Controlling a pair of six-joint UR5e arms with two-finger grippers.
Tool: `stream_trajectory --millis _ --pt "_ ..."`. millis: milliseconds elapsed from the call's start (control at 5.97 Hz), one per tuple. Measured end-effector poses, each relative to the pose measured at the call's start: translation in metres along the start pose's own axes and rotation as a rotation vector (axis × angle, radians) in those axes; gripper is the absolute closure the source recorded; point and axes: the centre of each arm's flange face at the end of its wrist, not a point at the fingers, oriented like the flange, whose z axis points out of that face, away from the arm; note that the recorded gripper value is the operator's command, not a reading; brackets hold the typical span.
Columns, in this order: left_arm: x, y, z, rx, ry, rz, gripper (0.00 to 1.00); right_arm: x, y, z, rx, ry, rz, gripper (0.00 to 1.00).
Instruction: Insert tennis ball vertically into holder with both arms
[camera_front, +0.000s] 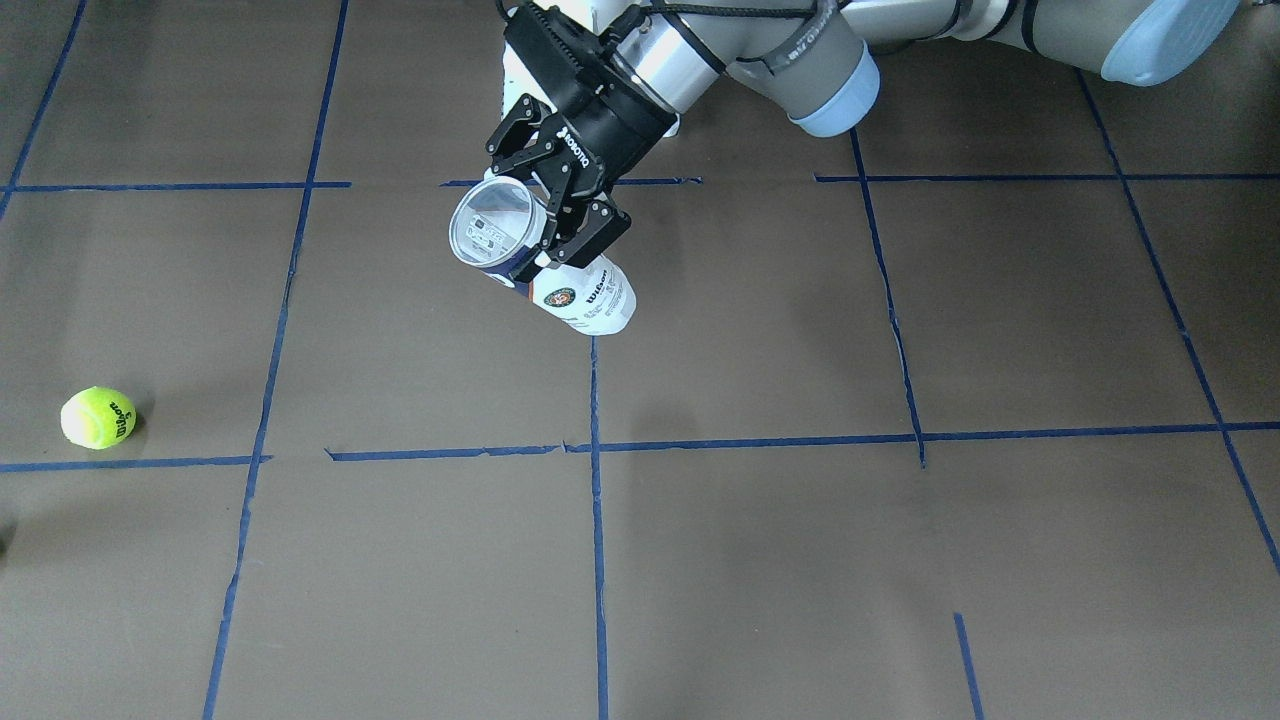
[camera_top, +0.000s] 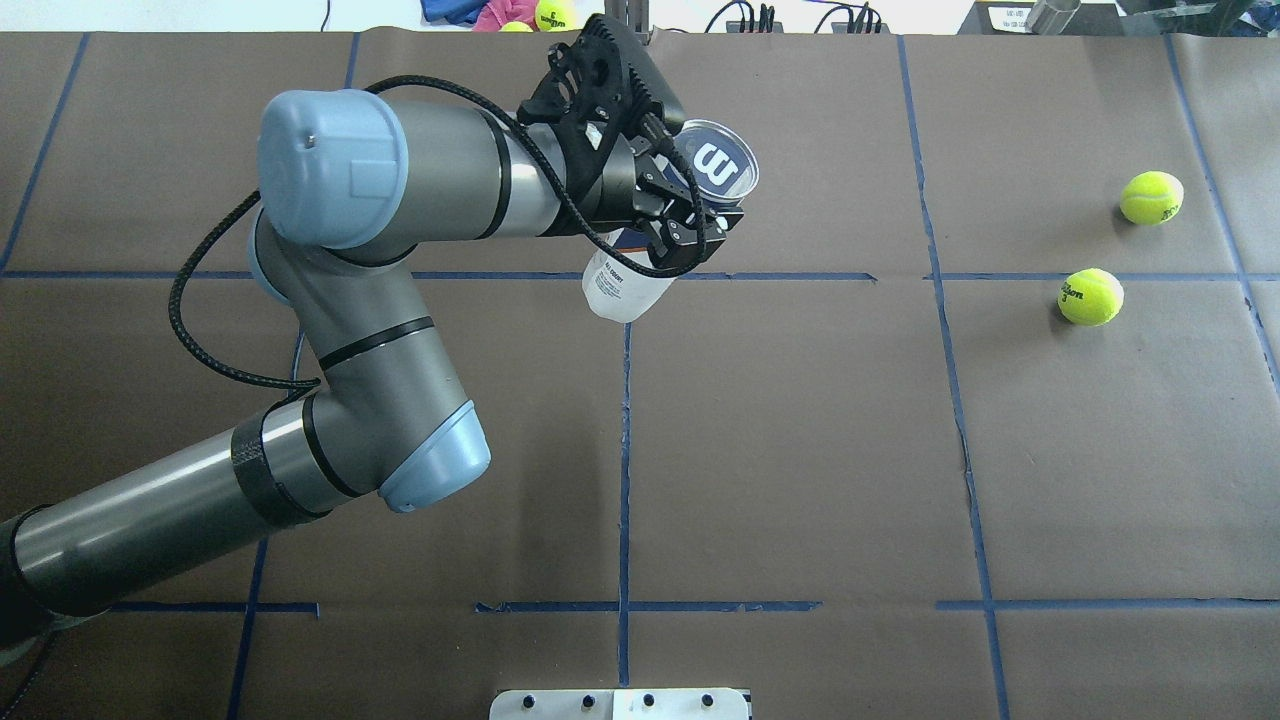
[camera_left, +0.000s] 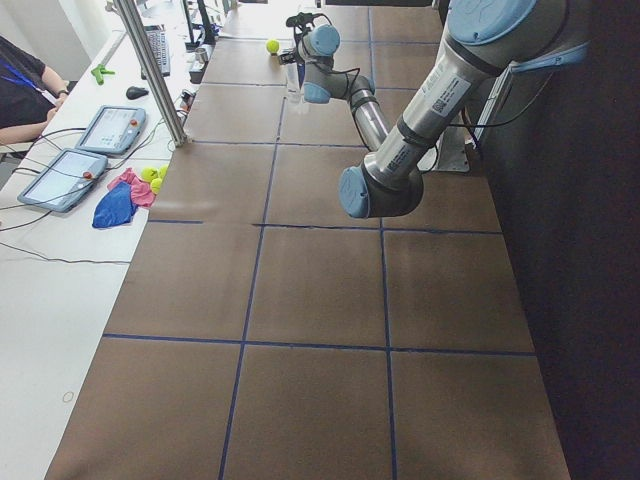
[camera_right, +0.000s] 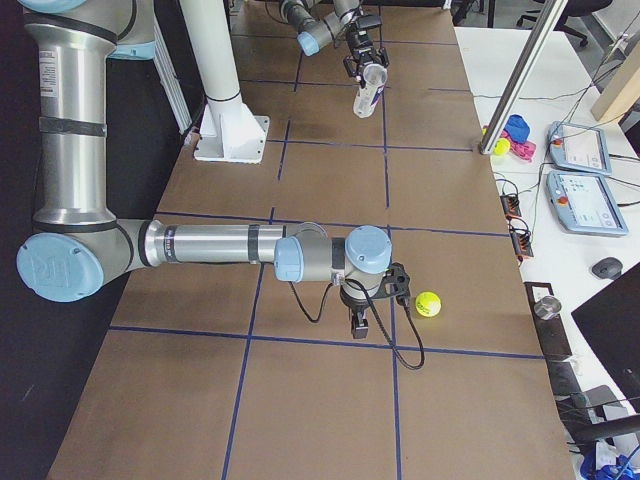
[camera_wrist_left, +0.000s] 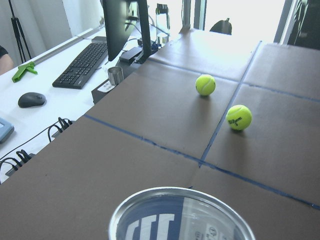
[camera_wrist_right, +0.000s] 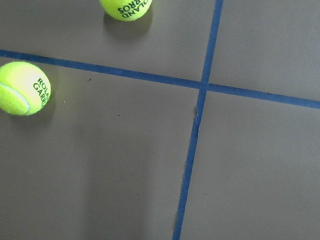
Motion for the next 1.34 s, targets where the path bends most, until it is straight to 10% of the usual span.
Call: stream_trajectory --millis 503,1341 --pt "-0.05 0.1 0.019 0.31 -0.009 -0.058 0.19 0.0 0.0 0.0 0.0 0.0 0.001 0.0" --pt "-0.048 0.19 0.04 0.37 -0.041 -0.101 0.15 -0.001 0.0 0.0 0.0 0.0 0.0 0.0"
